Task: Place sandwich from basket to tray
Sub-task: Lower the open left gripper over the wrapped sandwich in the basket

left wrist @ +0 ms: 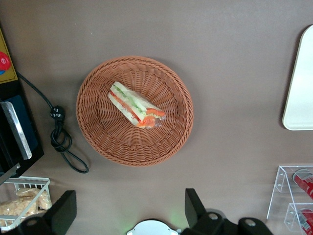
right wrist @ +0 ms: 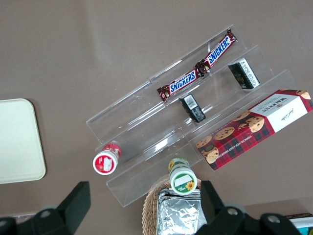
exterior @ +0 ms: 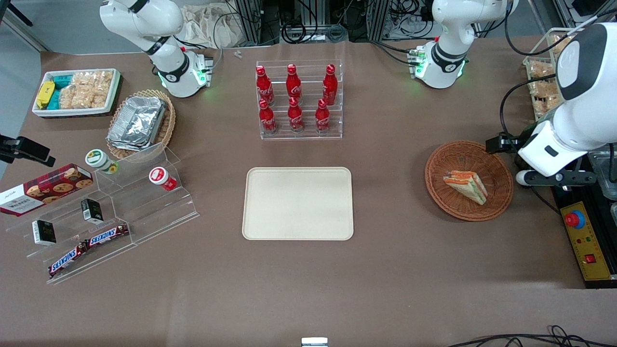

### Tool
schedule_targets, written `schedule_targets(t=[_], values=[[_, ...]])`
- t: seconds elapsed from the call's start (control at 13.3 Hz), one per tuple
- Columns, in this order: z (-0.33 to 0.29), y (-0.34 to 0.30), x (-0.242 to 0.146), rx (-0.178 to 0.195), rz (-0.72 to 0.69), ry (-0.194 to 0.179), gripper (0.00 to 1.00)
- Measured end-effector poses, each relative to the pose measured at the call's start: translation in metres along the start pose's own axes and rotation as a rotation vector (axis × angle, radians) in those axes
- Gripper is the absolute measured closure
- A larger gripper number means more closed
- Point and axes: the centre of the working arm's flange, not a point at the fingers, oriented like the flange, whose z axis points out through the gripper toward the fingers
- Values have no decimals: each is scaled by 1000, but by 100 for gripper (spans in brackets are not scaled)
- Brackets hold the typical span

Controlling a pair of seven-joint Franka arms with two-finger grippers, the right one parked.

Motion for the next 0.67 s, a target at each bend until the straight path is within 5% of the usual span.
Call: schedule_targets(t=[0.45,0.67], values=[[6,0,6,-4,1,-15,0],[23,-3,11,-3,-81,-70,0]])
